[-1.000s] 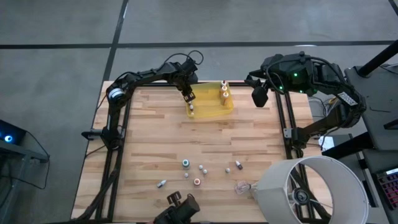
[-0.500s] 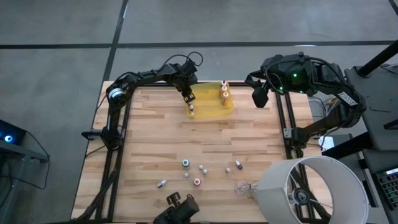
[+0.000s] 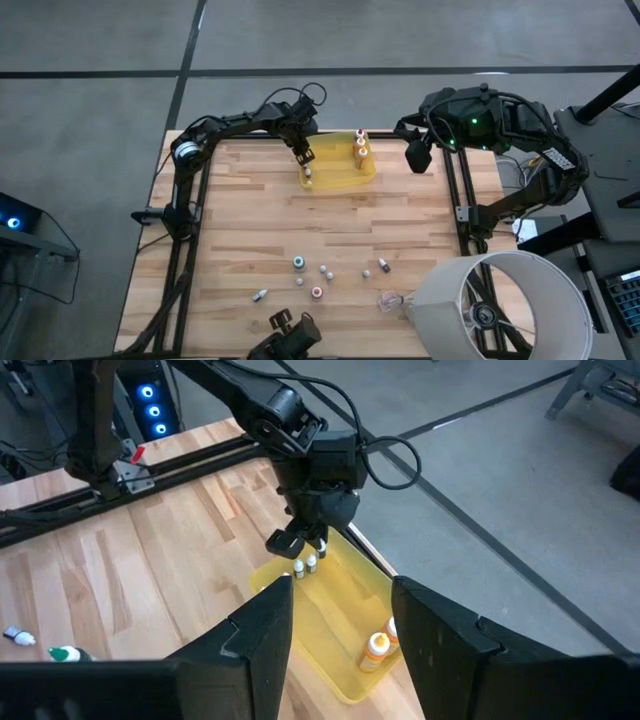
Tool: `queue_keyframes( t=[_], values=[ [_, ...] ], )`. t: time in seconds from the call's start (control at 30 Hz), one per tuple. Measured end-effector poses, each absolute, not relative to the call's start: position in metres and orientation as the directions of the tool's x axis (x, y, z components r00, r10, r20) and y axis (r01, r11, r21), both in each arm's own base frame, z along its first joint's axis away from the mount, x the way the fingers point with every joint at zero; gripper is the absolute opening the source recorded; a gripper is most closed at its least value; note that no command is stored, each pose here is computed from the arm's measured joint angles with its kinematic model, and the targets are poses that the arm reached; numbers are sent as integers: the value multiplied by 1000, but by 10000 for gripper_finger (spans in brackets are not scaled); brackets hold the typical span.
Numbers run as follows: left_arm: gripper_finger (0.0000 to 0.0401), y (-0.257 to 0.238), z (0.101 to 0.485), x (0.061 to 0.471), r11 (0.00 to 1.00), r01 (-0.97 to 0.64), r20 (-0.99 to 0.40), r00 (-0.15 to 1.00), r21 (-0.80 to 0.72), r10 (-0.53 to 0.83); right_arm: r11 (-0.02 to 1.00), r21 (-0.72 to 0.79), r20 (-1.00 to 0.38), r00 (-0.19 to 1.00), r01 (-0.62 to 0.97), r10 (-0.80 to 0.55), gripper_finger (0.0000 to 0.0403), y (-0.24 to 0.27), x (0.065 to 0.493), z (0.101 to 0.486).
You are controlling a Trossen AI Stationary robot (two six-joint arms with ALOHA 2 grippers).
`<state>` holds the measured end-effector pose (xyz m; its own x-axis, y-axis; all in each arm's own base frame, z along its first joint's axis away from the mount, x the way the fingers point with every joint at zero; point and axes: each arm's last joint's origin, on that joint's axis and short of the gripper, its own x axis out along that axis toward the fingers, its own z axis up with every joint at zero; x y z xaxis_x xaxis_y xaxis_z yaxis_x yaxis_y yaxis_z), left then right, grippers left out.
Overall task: Pick & Place food coloring
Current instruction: Put the top small red food coloring bottle into the yellow bin
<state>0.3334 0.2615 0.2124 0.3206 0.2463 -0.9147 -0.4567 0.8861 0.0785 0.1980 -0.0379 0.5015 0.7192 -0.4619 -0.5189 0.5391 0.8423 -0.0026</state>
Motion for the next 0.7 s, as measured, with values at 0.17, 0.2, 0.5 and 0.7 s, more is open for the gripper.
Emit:
queue_keyframes(
  t=[0.17,0.2,0.5,0.7],
  values=[
    [48,262,212,333,886,-456,-915,321,78,246,842,-3,-519,719,539,-462,164,-38,198,501],
    [48,262,212,333,886,-456,-915,321,78,246,842,-3,-519,719,539,-462,164,-38,198,501],
    [49,261,210,333,887,-455,-918,317,75,240,842,-2,-518,719,540,-463,164,-38,198,502],
    [49,261,210,333,885,-460,-918,316,72,239,842,-2,-518,719,540,-463,164,-38,198,502]
  ],
)
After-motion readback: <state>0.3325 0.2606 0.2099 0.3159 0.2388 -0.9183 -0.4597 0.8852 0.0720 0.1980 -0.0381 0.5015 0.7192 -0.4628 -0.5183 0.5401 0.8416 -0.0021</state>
